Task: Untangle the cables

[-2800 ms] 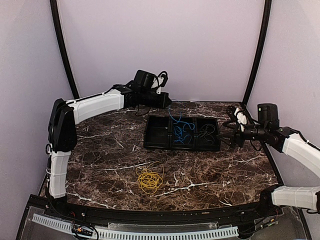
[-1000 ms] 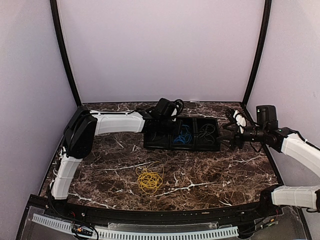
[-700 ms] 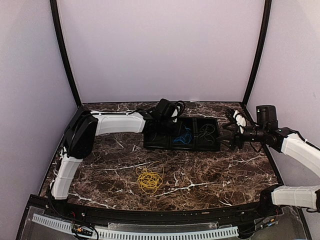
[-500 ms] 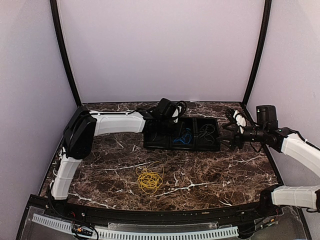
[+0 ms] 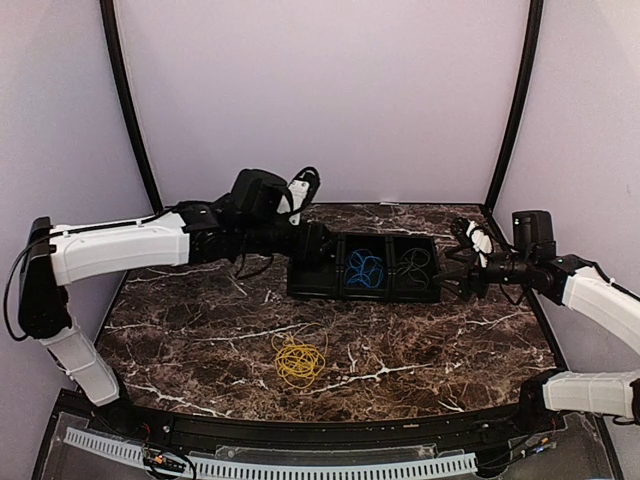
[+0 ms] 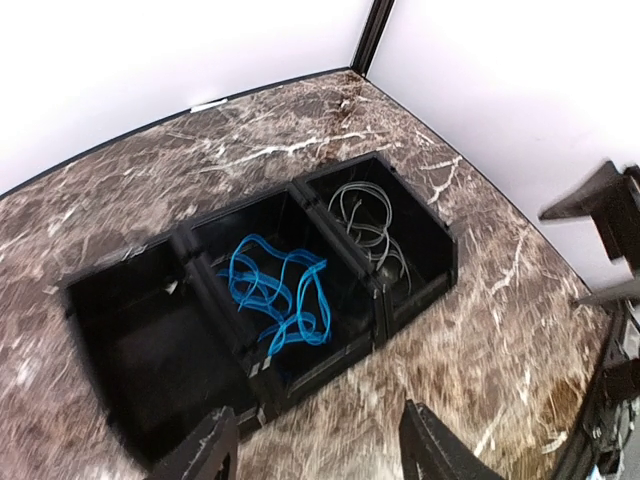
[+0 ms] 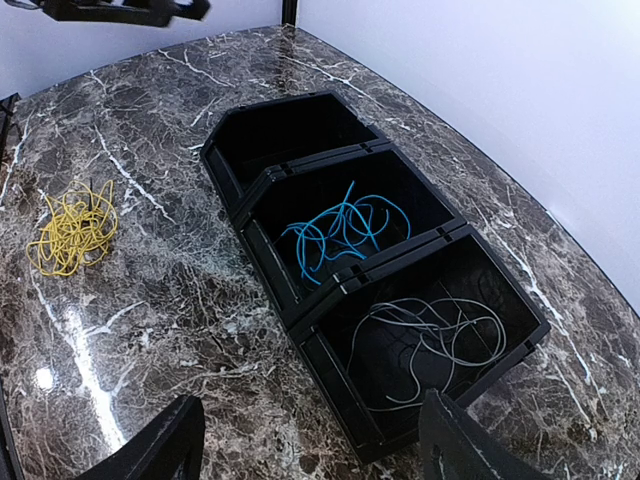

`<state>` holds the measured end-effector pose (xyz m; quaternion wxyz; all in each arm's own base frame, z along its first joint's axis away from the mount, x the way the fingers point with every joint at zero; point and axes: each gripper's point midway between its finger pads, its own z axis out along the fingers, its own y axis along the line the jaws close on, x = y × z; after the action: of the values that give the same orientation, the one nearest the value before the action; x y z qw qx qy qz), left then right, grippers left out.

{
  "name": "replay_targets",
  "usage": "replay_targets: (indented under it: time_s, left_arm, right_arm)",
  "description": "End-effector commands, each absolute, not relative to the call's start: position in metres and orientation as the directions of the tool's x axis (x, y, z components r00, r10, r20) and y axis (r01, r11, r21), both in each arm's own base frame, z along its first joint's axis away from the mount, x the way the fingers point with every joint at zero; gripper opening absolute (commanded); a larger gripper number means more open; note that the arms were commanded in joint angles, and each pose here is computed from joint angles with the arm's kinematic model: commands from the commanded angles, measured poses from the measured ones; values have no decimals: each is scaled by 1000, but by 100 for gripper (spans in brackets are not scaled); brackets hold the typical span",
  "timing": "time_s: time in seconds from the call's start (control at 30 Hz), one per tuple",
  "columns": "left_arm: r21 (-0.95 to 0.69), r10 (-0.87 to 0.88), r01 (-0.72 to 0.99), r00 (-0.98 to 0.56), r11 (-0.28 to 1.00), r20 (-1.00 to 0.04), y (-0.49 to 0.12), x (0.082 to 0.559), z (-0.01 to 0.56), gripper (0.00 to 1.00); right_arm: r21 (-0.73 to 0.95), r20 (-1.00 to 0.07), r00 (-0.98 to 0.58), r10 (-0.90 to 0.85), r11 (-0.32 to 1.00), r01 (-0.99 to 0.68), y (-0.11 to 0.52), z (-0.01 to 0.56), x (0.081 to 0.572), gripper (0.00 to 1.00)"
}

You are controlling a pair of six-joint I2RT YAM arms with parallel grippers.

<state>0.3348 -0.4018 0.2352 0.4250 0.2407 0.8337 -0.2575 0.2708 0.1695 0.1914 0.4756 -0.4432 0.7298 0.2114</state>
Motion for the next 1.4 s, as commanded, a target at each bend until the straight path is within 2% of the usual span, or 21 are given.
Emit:
replay_targets:
  time_s: [0.0,0.03,0.13,0.23,0.33,0.47,0.7,1.17,1.37]
  left_arm:
    - [-241,178,622,-533,745,-827,-357,296,229,58]
    - [-240,198,612,-559,754,-805,-346,287,211,58]
    - [-276,166,592,-584,758,-795,-322,267,207,58]
    - [-288,169,578,-609,763,-775,-302,249,183,56]
    - [-333,150,623,-593,707,-791,-298,231,187,53]
    - [-380,197,681,-610,626,-768,-306,210,167,52]
    - [-306,354,703,-626,642,-695,-320,219,123,51]
    - [-357,452,751,-634,556,-627,-357,218,93,32]
    - [-321,435,742,-625,588,-649,-349,220,108,35]
  right_arm:
    - [-129,-889,-128,-439,508,-851,171,195,272,76]
    - [-126,-888,-131,-440,508,-852,171,194,273,76]
    - [-124,-882,-136,-451,501,-857,171,190,275,75]
    - [-97,-880,-138,-455,455,-885,179,191,272,69]
    - [-42,-861,-158,-484,376,-926,198,184,264,63]
    - [-38,-820,-136,-556,290,-956,223,165,254,61]
    - [11,-765,-150,-626,221,-975,241,133,241,59]
    - [-17,-776,-136,-615,237,-971,236,136,236,62]
    - [-25,-778,-132,-614,240,-970,235,137,236,63]
